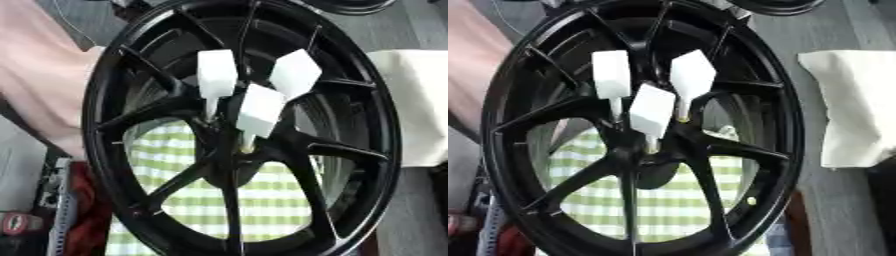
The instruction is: Pull the pin out of the wheel hub.
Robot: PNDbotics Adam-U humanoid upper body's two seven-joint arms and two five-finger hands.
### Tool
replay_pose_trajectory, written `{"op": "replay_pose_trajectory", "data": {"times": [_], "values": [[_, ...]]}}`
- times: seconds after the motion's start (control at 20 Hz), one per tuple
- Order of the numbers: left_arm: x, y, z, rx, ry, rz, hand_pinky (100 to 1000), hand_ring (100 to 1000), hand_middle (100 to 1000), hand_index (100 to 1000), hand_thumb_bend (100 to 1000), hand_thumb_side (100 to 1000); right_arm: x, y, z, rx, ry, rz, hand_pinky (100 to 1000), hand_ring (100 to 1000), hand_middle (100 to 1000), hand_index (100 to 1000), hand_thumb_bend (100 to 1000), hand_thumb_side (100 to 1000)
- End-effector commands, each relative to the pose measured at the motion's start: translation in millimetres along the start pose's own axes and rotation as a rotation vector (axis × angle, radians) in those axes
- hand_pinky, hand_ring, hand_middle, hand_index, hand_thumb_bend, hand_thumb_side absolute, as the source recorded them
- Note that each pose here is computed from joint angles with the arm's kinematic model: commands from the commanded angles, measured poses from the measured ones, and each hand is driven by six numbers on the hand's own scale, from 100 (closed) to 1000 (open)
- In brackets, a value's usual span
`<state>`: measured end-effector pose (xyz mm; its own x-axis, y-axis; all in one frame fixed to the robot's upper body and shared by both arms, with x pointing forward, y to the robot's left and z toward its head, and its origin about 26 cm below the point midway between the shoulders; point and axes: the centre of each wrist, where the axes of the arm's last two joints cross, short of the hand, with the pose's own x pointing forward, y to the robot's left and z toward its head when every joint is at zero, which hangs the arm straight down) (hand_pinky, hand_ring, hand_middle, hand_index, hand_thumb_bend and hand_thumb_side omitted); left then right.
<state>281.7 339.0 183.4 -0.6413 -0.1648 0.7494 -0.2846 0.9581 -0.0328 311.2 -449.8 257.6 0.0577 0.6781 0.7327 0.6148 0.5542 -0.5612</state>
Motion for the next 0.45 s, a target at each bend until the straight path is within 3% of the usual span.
{"op": "replay_pose_trajectory", "data": {"times": [0.05, 0.25, 0.45], "values": [[7, -1.0, -3, -0.016, -0.031, 0.001, 870, 714, 743, 859, 100, 911, 35, 1.1, 5, 0.039, -0.161, -0.064, 923, 862, 722, 753, 115, 350], [7, -2.3, -4, -0.024, -0.034, 0.005, 870, 714, 743, 859, 100, 910, 70, 15.5, 21, 0.145, -0.331, -0.169, 927, 847, 703, 737, 100, 366], [8, -3.2, -4, -0.03, -0.038, 0.009, 870, 715, 743, 859, 100, 910, 92, 26.9, 42, 0.25, -0.466, -0.26, 930, 838, 690, 728, 100, 357]]}}
